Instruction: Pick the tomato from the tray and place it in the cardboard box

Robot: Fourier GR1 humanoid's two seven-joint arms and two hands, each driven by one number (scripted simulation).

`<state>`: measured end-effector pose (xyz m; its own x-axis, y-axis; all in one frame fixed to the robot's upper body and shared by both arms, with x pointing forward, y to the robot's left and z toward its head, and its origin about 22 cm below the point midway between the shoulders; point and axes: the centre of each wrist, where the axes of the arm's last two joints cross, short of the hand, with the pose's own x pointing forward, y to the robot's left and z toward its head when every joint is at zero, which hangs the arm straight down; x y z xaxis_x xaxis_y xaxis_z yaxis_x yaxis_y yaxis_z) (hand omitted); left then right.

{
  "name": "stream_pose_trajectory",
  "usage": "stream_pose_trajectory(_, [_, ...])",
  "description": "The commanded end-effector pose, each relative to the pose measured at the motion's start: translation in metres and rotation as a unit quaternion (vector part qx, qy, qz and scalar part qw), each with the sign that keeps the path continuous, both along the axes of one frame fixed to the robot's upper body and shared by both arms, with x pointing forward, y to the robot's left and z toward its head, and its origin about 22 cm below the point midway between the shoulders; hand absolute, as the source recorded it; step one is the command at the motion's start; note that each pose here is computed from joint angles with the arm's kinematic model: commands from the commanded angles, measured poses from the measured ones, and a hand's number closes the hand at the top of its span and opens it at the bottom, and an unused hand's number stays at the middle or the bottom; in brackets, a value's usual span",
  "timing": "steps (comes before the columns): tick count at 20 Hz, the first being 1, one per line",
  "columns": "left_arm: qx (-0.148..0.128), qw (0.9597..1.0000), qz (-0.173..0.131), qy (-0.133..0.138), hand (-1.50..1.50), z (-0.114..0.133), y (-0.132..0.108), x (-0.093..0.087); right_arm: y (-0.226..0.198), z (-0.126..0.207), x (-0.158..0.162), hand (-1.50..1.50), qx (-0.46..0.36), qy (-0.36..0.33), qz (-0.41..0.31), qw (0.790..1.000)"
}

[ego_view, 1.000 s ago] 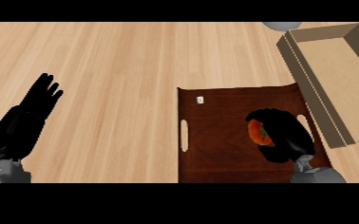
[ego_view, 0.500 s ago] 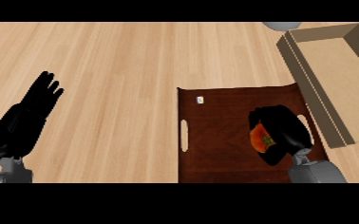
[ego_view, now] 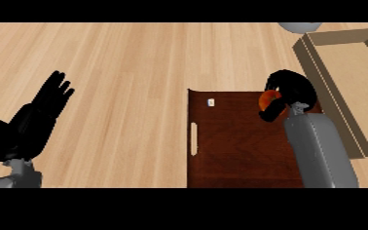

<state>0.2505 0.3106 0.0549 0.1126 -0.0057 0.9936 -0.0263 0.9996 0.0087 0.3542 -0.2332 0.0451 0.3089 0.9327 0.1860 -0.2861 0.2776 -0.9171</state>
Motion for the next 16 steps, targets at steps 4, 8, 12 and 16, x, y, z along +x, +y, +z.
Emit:
stream_pose_trajectory(4, [0.001,1.0,0.003,0.004,0.0,0.007,0.003,0.007,0.036,0.053,0.062,1.5,-0.03,-0.055,-0.071,0.995])
stream_pose_trajectory(8, [0.001,0.9999,0.009,-0.005,0.0,0.011,0.016,0.004,0.039,0.094,0.072,1.5,-0.039,-0.114,-0.058,0.991])
stream_pose_trajectory(12, [0.003,0.9999,0.011,0.01,0.0,-0.005,0.009,-0.006,0.047,0.14,0.072,1.5,-0.063,-0.207,-0.072,0.974])
stream_pose_trajectory(16, [0.0,0.9998,0.015,0.01,0.0,-0.002,0.007,-0.003,0.041,0.183,0.062,1.5,-0.069,-0.28,-0.119,0.95])
